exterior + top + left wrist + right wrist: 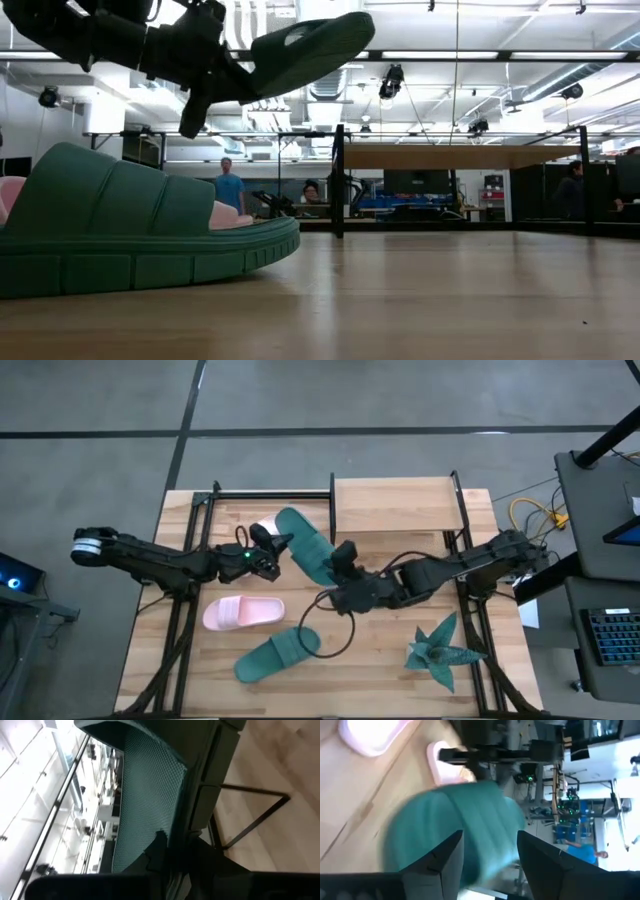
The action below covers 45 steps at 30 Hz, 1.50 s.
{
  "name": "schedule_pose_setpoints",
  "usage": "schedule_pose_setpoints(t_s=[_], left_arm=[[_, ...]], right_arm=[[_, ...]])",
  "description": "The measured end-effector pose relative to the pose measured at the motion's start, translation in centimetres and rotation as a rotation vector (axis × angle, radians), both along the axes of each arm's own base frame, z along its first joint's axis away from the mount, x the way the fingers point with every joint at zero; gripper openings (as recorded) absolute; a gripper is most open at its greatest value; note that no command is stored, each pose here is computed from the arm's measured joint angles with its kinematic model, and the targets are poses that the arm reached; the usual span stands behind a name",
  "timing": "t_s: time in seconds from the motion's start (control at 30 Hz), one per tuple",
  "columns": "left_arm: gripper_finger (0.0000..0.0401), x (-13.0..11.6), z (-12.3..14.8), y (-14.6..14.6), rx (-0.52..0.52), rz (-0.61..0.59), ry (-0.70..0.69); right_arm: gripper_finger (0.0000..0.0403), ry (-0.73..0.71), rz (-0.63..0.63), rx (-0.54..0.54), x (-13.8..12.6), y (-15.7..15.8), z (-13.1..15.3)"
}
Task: Pick and place slides into the shelf
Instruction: Put the top green slipper on the shelf
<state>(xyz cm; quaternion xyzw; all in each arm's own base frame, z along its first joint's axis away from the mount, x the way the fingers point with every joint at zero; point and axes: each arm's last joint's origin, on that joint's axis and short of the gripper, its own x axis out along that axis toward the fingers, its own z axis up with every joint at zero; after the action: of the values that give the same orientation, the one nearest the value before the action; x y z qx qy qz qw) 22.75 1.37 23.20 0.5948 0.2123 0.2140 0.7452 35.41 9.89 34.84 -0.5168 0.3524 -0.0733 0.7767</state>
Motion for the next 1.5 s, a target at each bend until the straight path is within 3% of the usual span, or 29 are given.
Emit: schedule_pose_setpoints(t_s=[0.17, 0.33, 0.83, 0.97, 1.1, 1.17, 1.3, 1.5], left_arm=[[0.0027, 0.1, 0.2, 0.1, 0.001, 0.019, -0.005], [0.0027, 0.1, 0.2, 0.0, -0.003, -0.002, -0.007], [0.0027, 0.6, 0.9, -0.4, -0.013, -0.152, -0.027], [0.0027, 0.6, 0.9, -0.4, -0.013, -0.164, -0.027], [0.0028, 0.6, 0.9, -0.4, -0.018, -0.17, -0.028], [0.0048, 0.6, 0.9, -0.5, -0.02, -0.174, -0.03], [0.0117, 0.6, 1.1, -0.5, -0.034, -0.174, -0.057], [0.0214, 0.5, 1.5, -0.5, -0.248, -0.185, -0.202]], right_arm=[[0.0169, 0.058, 0.02, -0.055, 0.8, 0.3, -1.2], [0.0166, 0.051, -0.076, -0.143, 1.0, -0.1, -1.5], [0.0164, 0.062, -0.074, -0.145, 0.9, -0.2, -1.6], [0.013, 0.06, -0.084, -0.153, 0.9, -0.2, -1.6], [0.0051, 0.045, -0.1, -0.142, 0.9, -0.2, -1.5], [0.0021, 0.039, -0.105, -0.136, 0.9, -0.2, -1.5], [0.0012, 0.03, -0.119, -0.127, 0.9, -0.2, -1.5], [0.001, -0.009, -0.248, -0.207, 0.6, -0.6, -1.4]])
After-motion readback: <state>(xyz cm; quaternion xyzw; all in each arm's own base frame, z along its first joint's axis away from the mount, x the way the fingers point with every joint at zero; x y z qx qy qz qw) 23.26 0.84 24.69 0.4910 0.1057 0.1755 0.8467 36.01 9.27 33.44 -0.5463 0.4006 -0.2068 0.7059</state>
